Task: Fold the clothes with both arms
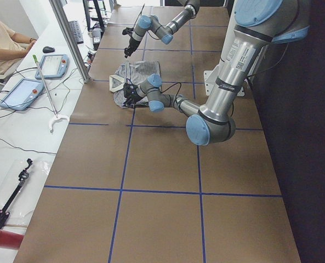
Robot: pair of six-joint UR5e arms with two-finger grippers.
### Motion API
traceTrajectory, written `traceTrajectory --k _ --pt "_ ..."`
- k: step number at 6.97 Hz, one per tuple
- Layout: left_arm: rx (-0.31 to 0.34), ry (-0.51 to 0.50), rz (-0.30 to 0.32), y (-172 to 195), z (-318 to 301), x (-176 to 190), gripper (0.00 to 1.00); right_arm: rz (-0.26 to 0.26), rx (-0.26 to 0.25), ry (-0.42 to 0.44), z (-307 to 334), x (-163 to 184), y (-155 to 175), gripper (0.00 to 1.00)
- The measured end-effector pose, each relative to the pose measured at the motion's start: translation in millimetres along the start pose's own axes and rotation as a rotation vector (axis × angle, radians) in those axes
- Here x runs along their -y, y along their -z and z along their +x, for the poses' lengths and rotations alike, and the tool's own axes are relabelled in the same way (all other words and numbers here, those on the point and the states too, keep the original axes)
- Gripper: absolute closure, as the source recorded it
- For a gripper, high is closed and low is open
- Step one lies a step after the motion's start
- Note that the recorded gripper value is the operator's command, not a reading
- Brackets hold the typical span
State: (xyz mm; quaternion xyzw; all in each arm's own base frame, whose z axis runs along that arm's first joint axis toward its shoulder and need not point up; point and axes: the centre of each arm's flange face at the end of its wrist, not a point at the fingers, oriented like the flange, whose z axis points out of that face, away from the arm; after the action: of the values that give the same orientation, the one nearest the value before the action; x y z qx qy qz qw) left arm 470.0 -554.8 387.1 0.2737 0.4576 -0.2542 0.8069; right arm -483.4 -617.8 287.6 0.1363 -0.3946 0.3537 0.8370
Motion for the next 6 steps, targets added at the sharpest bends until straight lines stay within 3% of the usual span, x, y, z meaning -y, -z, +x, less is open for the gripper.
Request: traceTrajectory --k 1,3,6 --pt "-0.016 0.004 -0.019 2 4 2 0.69 -0.012 0.01 0.001 6 -3 6 0.46" --pt "-0.082 0.021 -0.099 10 10 10 0.64 -0.102 0.045 0.015 54 -30 40 0.37" --pt "-0.1 0.027 -0.123 13 9 12 0.6 -0.198 0.03 -0.053 118 -90 66 0.33"
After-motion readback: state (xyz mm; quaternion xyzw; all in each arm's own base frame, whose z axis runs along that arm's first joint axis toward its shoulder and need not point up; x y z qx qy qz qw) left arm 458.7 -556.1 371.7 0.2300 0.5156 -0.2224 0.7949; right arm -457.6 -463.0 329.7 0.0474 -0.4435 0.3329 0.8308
